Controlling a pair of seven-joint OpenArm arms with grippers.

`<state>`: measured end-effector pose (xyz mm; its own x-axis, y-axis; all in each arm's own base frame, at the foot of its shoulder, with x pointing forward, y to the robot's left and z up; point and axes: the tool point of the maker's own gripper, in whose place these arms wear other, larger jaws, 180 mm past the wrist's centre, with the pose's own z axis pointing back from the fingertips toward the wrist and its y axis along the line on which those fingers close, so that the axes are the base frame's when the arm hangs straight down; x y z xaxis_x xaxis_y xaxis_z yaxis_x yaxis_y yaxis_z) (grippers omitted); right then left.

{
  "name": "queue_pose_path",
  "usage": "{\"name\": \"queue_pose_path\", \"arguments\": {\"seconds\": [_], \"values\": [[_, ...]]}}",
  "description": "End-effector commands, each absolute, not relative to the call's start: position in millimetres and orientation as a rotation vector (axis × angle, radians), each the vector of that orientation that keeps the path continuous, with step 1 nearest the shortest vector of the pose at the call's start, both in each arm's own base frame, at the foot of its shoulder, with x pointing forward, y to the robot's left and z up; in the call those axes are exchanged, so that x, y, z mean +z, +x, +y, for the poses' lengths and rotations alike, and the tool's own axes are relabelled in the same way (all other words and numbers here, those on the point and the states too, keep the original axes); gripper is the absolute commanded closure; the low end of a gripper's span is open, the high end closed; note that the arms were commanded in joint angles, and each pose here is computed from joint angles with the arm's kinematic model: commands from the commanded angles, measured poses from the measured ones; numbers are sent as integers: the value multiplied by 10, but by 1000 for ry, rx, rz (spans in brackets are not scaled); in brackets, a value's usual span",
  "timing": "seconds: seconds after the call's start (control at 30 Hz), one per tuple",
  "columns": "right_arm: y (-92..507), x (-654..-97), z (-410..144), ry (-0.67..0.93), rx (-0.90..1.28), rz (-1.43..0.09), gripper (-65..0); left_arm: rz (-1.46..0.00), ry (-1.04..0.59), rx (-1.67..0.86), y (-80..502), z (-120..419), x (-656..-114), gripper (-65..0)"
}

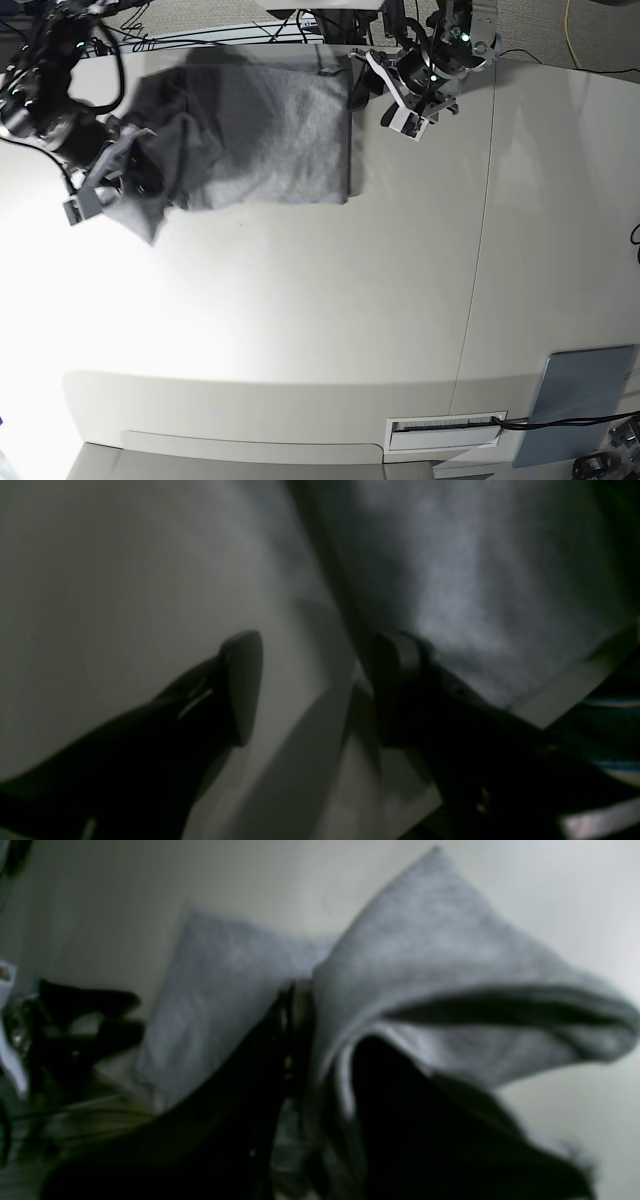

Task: Fold the T-shirt properly
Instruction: 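Grasp the other end of the grey strip with the right gripper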

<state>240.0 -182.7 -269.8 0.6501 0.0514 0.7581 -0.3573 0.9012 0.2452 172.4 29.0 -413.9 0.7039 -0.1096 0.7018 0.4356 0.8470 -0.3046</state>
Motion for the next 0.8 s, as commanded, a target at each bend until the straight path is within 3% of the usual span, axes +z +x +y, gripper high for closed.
{"name": "queue_pose_path", "arguments": {"seconds": [0.0,0.37,0.7,0.77], "values": [[2467,-2536,-1717,402,261,-908,0,-766,-493,-307,1766,276,-4083,-343],[2455,-2808,-575,478,345,-868,0,-743,-497,-302,1720,275,-4162,-343],[2360,-2948,24,485,409,-833,0,-743,-497,-302,1720,276,-4163,-343],[2323,-2974,93,501,432,-821,-48,-743,-497,-302,1720,277,-4163,-343]]}}
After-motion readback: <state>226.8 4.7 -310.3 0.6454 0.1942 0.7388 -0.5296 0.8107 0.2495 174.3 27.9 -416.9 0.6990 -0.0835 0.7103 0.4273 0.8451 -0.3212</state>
